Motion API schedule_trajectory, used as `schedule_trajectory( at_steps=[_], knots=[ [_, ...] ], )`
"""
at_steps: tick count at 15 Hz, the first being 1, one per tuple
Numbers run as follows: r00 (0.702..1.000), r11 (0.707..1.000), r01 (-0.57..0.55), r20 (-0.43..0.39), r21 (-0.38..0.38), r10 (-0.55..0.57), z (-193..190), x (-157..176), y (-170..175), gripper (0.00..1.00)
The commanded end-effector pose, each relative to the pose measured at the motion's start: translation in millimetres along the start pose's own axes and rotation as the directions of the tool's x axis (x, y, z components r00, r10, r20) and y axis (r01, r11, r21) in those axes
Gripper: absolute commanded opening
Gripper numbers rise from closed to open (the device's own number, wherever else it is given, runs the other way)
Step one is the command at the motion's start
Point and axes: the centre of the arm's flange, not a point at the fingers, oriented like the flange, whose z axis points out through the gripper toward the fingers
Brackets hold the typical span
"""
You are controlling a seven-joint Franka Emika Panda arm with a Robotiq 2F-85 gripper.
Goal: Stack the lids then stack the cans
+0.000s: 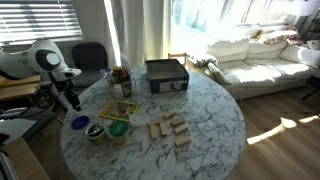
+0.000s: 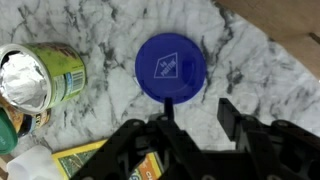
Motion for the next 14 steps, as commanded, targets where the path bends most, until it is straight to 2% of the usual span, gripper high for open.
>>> schedule_trajectory(
  at_steps=[1,3,4,5,6,8,10,12,14],
  knots=[
    [0.996,0.999,-0.021,-0.084,-0.029,0.019,-41.4,14.3,25.6,0.82],
    [0.988,0.997,-0.076,-0.138,-0.030,0.071,-58.1,34.1,51.2,0.98],
    [0.982,0.995,-0.096,-0.166,-0.038,0.088,-64.6,42.4,63.6,1.00],
    [0.973,0.993,-0.116,-0.202,-0.026,0.108,-66.9,53.5,79.9,1.00],
    [0.985,0.997,-0.081,-0.157,-0.016,0.078,-61.2,41.5,54.9,1.00],
    [0.981,0.995,-0.097,-0.170,-0.014,0.093,-66.7,47.4,66.1,1.00],
    [0.983,0.996,-0.085,-0.167,-0.016,0.081,-65.3,45.1,60.2,1.00],
    [0.981,0.986,-0.146,-0.139,-0.084,0.133,-46.1,62.4,66.8,1.00],
    [0.969,0.960,-0.233,-0.124,-0.157,0.215,-23.4,82.8,87.8,1.00]
  ],
)
